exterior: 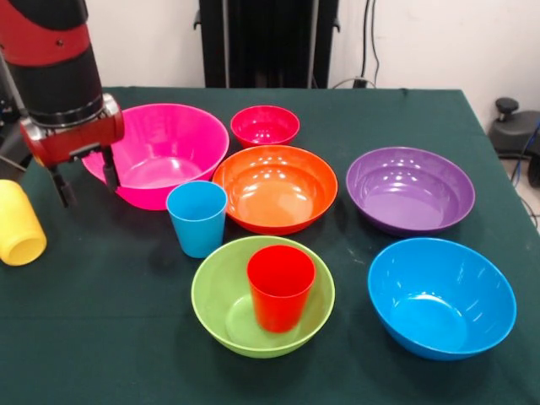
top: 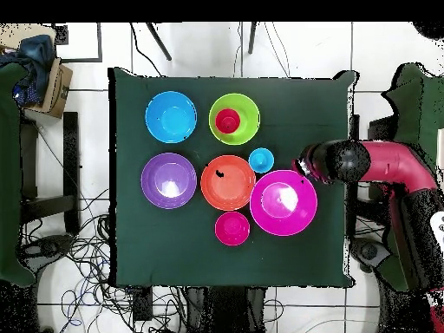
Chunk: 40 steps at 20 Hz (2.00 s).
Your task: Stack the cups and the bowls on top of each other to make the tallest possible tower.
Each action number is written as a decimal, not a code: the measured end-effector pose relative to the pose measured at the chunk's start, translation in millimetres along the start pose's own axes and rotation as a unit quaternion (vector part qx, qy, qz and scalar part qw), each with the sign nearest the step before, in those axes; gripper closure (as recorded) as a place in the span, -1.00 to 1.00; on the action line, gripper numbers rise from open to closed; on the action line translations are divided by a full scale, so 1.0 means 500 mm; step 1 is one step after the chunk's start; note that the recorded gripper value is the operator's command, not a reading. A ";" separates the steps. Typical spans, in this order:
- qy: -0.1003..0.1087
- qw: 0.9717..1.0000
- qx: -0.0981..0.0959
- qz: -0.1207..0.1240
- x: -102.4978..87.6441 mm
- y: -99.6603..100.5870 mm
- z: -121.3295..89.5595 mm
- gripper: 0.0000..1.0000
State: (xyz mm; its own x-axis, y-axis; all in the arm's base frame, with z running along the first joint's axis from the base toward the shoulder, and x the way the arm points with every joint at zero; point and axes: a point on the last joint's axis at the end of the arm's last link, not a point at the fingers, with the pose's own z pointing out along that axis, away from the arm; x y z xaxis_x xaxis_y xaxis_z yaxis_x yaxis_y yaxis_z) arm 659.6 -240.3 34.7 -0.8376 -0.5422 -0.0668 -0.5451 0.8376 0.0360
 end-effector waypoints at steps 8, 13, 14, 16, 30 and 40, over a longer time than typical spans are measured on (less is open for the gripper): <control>-0.002 1.000 0.014 -0.002 -0.011 -0.007 -0.053 -1.00; -0.001 1.000 0.014 -0.006 -0.015 0.000 -0.053 -1.00; -0.001 1.000 0.013 -0.007 -0.016 0.002 -0.052 -1.00; 0.000 1.000 0.011 -0.009 -0.016 0.007 -0.051 -1.00; 0.009 0.999 0.004 -0.035 -0.043 0.059 -0.033 -1.00; 0.017 0.999 0.005 -0.048 -0.041 0.074 -0.013 -1.00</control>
State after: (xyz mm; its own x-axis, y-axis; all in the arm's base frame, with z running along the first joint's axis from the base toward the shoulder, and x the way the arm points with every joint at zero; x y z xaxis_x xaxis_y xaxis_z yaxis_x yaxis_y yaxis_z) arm 656.4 -198.5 43.7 -0.7822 -0.6219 -0.0361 -0.6228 0.7821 0.0216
